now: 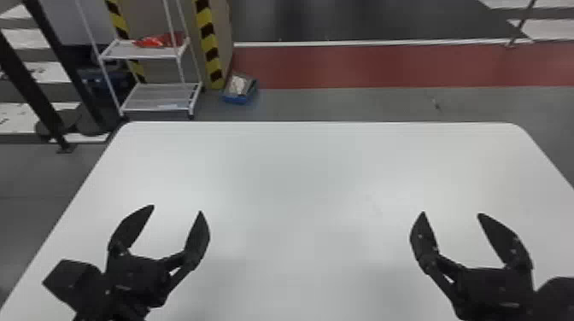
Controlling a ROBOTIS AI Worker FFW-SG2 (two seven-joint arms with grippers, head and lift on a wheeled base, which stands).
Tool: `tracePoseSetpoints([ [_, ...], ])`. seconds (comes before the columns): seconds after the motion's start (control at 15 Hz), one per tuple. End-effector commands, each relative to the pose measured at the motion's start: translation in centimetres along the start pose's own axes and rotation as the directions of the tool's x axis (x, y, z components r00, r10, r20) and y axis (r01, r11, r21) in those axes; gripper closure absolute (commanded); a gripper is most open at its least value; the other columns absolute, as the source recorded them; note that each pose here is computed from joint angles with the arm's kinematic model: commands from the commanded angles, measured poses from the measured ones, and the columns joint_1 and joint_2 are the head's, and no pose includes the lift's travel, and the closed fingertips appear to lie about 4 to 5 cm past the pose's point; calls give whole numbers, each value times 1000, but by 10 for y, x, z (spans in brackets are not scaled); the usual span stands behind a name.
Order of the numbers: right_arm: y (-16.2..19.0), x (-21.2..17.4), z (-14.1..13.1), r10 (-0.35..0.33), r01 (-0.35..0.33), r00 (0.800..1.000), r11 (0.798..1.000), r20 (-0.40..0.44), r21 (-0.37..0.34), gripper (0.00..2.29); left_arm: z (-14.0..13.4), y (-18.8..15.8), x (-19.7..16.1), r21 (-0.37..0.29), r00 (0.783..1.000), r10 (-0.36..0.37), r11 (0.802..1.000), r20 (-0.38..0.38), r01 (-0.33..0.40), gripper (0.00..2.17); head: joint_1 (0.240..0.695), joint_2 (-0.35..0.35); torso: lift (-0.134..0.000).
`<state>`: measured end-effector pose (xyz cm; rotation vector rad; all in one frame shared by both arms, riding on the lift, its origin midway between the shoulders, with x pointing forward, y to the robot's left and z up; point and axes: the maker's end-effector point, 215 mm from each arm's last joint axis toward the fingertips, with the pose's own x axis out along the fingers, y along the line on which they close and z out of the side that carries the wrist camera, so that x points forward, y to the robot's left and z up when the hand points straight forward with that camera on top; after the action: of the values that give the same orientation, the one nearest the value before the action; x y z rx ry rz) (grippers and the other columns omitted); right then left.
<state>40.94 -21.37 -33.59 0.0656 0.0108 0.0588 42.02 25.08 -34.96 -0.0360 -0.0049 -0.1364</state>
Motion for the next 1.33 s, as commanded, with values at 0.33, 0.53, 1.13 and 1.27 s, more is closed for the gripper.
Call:
tracePoseSetpoints([
  [0.33, 3, 2, 2, 4, -4, 1000, 1000, -2, -3, 76, 4, 0, 2, -2, 1000, 7, 1000, 8, -7, 80, 695, 52, -123],
  [0.53, 4, 4, 1, 7, -7, 1000, 1000, -9, -3, 76, 4, 1, 2, -1, 1000, 9, 1000, 9, -9, 80, 695, 54, -123],
  [1.13, -2, 2, 1, -5, 5, 1000, 1000, -6, -5, 76, -3, 7, 9, -8, 1000, 11, 1000, 1, -11, 80, 695, 57, -123],
  [1.27, -2, 2, 0, -6, 6, 1000, 1000, -6, -4, 76, -3, 8, 10, -8, 1000, 13, 1000, 2, -13, 80, 695, 55, -123],
])
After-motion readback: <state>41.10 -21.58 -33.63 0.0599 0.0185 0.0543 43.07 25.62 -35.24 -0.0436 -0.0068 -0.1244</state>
